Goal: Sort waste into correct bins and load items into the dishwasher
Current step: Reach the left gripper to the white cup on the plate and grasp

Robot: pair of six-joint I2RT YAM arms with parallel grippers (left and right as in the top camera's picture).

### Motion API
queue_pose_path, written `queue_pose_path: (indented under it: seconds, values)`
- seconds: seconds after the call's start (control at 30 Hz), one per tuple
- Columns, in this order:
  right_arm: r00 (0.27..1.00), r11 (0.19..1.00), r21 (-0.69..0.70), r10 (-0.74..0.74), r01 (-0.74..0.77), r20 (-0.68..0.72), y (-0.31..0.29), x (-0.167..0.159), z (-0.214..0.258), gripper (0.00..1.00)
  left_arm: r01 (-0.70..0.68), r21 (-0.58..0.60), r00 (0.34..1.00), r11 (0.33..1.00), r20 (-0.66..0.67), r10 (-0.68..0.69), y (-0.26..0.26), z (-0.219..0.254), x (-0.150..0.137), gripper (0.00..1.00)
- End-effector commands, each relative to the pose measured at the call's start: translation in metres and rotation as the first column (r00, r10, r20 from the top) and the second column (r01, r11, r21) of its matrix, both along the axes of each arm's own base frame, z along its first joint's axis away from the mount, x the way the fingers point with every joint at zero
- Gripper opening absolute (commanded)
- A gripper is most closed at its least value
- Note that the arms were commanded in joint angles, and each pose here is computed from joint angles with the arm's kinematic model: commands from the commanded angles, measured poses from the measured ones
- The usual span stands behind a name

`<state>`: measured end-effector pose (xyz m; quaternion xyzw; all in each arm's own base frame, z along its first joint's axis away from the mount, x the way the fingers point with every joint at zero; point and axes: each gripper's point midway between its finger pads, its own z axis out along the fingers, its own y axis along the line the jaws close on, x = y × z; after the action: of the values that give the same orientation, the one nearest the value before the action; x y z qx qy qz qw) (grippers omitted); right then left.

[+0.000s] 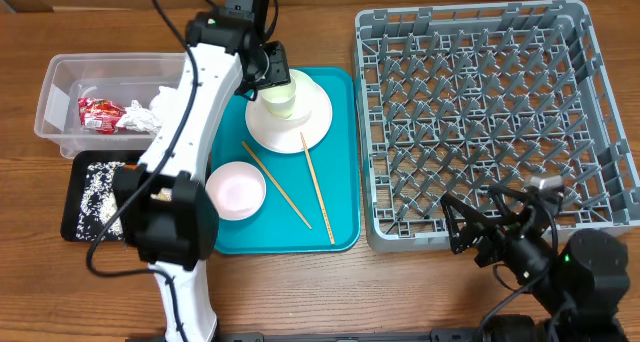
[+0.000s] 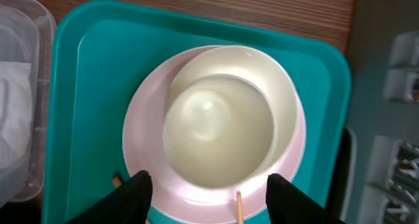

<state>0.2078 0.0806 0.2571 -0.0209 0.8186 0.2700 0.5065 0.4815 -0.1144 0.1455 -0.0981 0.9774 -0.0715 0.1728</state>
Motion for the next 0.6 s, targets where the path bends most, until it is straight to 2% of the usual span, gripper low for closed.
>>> queue_pose_path:
  seconds: [0.0, 0.4, 0.5, 0.57]
  values:
    - [0.999, 0.999, 0.018, 0.039, -0.040, 0.013, 0.007, 0.003, 0.009, 1.00, -0.081, 0.006, 0.996, 0.997, -0.037, 0.081, 0.018, -0.029, 0.012, 0.58]
    - [0.995, 0.999, 0.021, 0.039, -0.038, -0.095, 0.007, 0.024, -0.013, 1.00, -0.112, -0.004, 0.993, 0.994, -0.041, 0.112, 0.026, -0.056, 0.028, 0.57]
    - [0.992, 0.999, 0.022, 0.041, -0.038, -0.122, 0.008, 0.027, -0.018, 1.00, -0.106, -0.018, 0.993, 0.994, -0.055, 0.105, 0.023, -0.060, 0.027, 0.38]
    - [0.990, 0.999, 0.026, 0.047, -0.044, -0.130, 0.009, 0.027, -0.020, 1.00, -0.100, -0.036, 0.993, 0.994, -0.060, 0.098, 0.020, -0.060, 0.026, 0.30]
